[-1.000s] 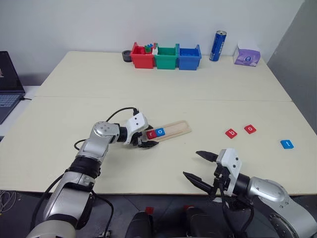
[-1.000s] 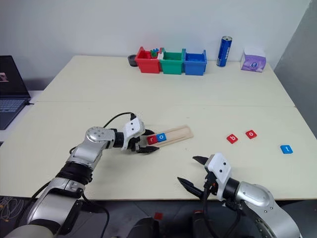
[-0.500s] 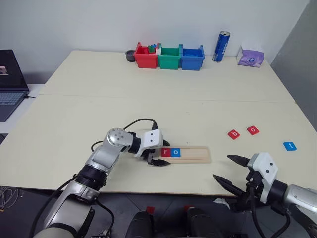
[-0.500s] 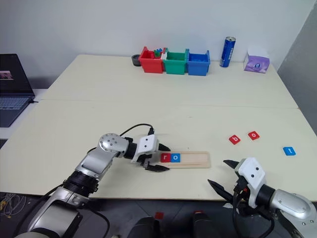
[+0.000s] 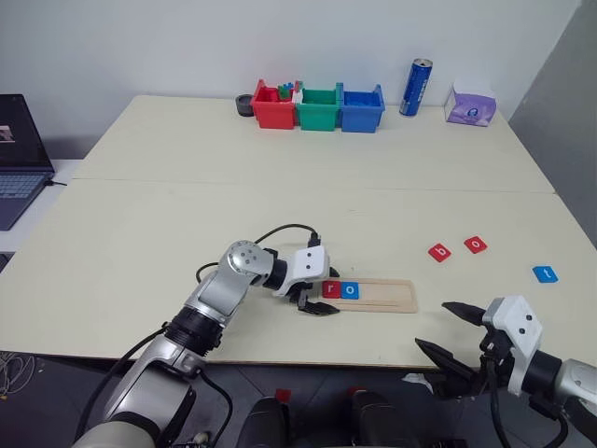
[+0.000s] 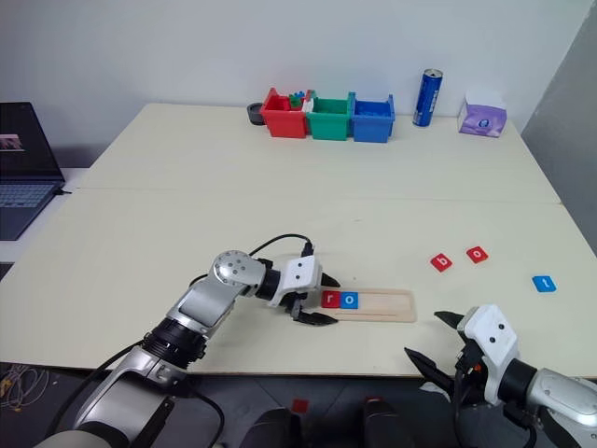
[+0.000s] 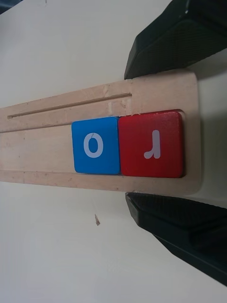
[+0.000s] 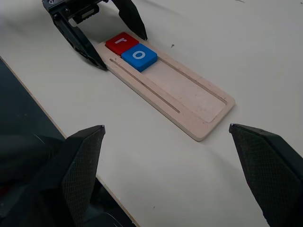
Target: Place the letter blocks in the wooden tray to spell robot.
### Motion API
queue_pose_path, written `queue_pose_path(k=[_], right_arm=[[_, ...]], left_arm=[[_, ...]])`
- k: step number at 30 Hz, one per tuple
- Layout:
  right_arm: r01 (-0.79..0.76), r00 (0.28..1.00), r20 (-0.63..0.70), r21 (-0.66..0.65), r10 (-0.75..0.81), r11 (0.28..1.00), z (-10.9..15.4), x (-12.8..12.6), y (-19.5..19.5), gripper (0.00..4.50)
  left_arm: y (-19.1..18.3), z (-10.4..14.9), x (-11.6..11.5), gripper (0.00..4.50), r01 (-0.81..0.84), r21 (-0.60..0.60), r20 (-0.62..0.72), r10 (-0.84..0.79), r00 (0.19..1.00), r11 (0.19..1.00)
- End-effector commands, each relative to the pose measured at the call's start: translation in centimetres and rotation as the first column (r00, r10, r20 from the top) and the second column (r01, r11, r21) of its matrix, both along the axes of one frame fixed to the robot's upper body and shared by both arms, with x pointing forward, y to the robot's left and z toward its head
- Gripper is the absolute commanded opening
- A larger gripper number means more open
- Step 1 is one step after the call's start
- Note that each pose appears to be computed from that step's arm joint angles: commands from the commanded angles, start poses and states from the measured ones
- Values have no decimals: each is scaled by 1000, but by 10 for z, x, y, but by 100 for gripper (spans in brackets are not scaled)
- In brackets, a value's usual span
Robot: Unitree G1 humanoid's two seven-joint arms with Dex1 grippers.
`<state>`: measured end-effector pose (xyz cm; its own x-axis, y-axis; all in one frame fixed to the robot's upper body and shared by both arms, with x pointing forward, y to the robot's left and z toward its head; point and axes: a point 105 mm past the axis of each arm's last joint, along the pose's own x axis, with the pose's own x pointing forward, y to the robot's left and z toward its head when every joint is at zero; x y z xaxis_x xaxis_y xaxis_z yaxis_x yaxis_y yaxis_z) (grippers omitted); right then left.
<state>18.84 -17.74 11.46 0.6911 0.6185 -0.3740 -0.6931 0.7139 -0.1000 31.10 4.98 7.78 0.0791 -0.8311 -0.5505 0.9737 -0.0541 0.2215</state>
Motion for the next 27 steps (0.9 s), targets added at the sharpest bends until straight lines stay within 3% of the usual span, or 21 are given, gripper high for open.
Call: queue_pose_path(k=[1,2,4,6,19,27], right_arm=[[-23,999,46,-3,23,1000,8,1,6,450],[-24,999,47,-4,24,1000,8,1,6,450],[-27,998,49,-6,27,1000,8,2,6,450],[-30,998,49,-10,31,999,8,2,5,450],[-17,998,57,19,16,1000,15,15,-2,450],[282,949,136,37,-285,959,11,80,-31,450]], left_arm=[[-5,1,-3,339,15,13,5,-15,1000,1000],[-6,2,-5,339,23,5,-5,-23,1000,1000],[-6,4,-9,413,34,-11,-30,-34,999,999],[-6,7,-11,448,41,-20,-40,-41,998,999],[41,32,1,448,-32,-70,24,34,999,997],[74,50,3,448,-163,-185,23,170,985,969]])
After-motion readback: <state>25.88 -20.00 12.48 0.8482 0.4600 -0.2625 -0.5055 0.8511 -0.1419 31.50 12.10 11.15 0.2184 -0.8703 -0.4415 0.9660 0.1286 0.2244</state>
